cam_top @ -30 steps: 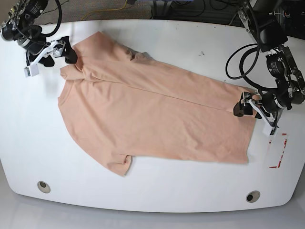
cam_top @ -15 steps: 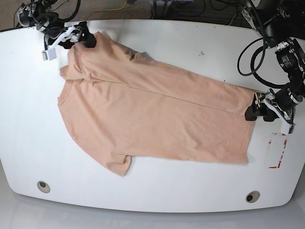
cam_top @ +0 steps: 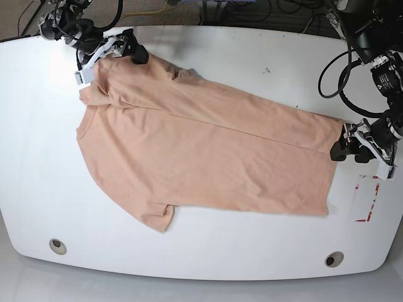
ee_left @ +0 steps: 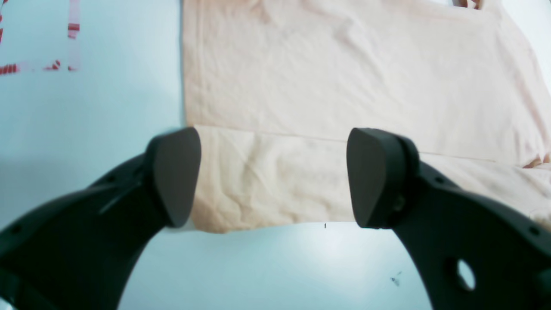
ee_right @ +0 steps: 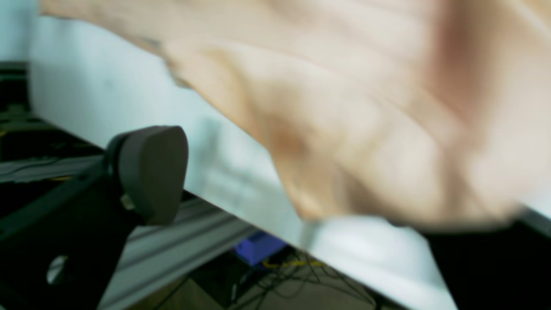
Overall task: Layout the t-shirt on the table in an organized manner, then fold the t-shirt properly
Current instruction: 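Move the right gripper along the shirt edge toward the collar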
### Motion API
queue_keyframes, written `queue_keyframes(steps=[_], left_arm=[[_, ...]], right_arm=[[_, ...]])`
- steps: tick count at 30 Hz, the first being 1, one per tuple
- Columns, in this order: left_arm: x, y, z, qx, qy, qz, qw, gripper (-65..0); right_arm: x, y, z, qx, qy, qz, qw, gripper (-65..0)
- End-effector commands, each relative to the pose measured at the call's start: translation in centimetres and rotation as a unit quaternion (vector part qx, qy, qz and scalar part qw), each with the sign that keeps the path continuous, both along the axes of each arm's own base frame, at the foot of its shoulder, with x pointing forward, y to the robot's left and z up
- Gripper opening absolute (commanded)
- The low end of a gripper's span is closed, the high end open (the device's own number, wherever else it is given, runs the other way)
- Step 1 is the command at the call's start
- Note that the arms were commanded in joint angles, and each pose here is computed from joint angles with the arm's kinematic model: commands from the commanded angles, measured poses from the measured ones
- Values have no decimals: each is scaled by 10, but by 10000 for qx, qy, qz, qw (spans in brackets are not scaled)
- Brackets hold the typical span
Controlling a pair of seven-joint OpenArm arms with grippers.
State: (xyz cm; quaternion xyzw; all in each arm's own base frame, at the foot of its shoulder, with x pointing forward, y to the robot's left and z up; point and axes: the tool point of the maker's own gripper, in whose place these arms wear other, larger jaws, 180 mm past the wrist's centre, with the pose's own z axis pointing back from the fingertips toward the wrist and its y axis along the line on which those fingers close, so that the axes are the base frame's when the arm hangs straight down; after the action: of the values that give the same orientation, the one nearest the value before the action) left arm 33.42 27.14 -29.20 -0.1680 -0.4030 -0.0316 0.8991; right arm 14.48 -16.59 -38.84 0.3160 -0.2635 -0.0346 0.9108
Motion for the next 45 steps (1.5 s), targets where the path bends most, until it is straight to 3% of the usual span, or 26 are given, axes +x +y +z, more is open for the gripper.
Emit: queue_keyframes(steps=[1, 7, 9, 20, 25, 29, 37, 45], left_arm=[[8, 9, 22, 107, -330, 15, 9994, -150], [8, 13, 24, 168, -330, 23, 9993, -151], [8, 13, 24, 173, -329, 33, 9993, -151], [5, 14, 18, 175, -252, 47, 9995, -151], [4, 14, 17, 170, -231, 48, 9996, -151], [4, 14, 16, 170, -224, 48, 9996, -151], [4, 14, 16, 172, -211, 45, 9996, -151], [3, 13, 15, 176, -194, 34, 9997, -151]], right_arm=[[1, 0, -2, 87, -8, -12, 10000, 0], [1, 2, -15, 351, 124, -180, 9991, 0], [1, 2, -17, 391, 158, -210, 9989, -46], [6, -1, -10, 292, 10, -208, 9994, -650], [2, 0, 3, 96, -144, -98, 9998, -628], [7, 3, 21, -31, -428, 9, 9991, -650], [18, 15, 48, 314, -935, 71, 9951, -650], [50, 15, 65, 338, -1415, 94, 9893, -650]])
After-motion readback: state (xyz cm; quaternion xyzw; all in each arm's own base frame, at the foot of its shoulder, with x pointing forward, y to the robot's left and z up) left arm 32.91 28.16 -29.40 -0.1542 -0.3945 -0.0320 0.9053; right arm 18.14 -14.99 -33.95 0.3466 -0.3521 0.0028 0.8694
